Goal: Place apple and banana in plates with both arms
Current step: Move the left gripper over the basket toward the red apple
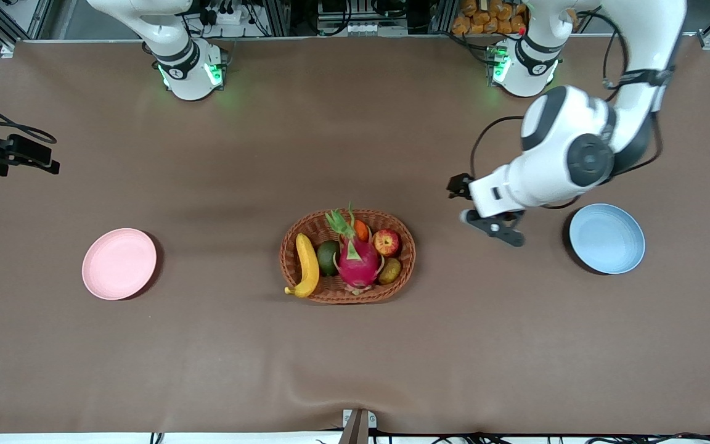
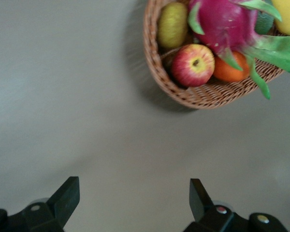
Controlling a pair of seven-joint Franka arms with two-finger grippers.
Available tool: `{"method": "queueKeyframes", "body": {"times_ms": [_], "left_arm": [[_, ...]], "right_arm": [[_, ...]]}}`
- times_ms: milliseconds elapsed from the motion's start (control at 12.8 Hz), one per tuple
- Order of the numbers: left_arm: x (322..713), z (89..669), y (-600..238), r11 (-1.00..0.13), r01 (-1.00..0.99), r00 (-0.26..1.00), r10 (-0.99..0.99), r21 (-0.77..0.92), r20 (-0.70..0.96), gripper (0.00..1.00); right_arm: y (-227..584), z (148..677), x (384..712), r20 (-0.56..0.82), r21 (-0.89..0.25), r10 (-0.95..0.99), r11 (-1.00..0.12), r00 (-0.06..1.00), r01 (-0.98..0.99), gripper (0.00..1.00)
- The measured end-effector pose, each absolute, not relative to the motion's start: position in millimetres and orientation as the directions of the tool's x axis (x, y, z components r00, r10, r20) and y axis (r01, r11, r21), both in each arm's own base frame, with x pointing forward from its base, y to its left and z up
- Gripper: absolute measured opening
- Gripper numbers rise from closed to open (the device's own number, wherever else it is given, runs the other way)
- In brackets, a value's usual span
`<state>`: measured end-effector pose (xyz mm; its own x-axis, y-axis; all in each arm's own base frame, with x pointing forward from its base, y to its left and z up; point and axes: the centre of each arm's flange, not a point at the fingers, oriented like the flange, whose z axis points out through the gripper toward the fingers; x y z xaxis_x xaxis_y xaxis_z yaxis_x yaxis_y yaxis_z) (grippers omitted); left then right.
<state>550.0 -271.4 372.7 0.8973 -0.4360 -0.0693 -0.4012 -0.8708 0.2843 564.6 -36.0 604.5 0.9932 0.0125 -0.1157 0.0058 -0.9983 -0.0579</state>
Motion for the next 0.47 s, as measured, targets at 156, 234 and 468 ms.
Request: {"method": "queueKeyframes", "body": {"times_ms": [156, 234, 468], "left_arm": [[544.3, 353.9, -287.4, -0.858, -0.423, 0.892, -0.452, 0.292, -0.033, 1.0], [543.7, 349.5, -294.3, -0.851, -0.434, 0.889, -0.457, 0.295, -0.011, 1.0], [543.0, 333.8, -318.9, -0.835, -0.458, 0.884, -0.465, 0.304, 0.055, 1.0]], "right_arm": [[-35.7, 588.8, 576.8, -0.115, -0.057, 0.012, -0.998, 0.993, 0.006, 1.0], [-35.5, 579.7, 584.2, -0.11, -0.056, 0.012, -0.998, 0.994, 0.006, 1.0], [-35.8, 563.1, 594.1, -0.121, -0.055, 0.011, -0.998, 0.993, 0.005, 1.0]]}}
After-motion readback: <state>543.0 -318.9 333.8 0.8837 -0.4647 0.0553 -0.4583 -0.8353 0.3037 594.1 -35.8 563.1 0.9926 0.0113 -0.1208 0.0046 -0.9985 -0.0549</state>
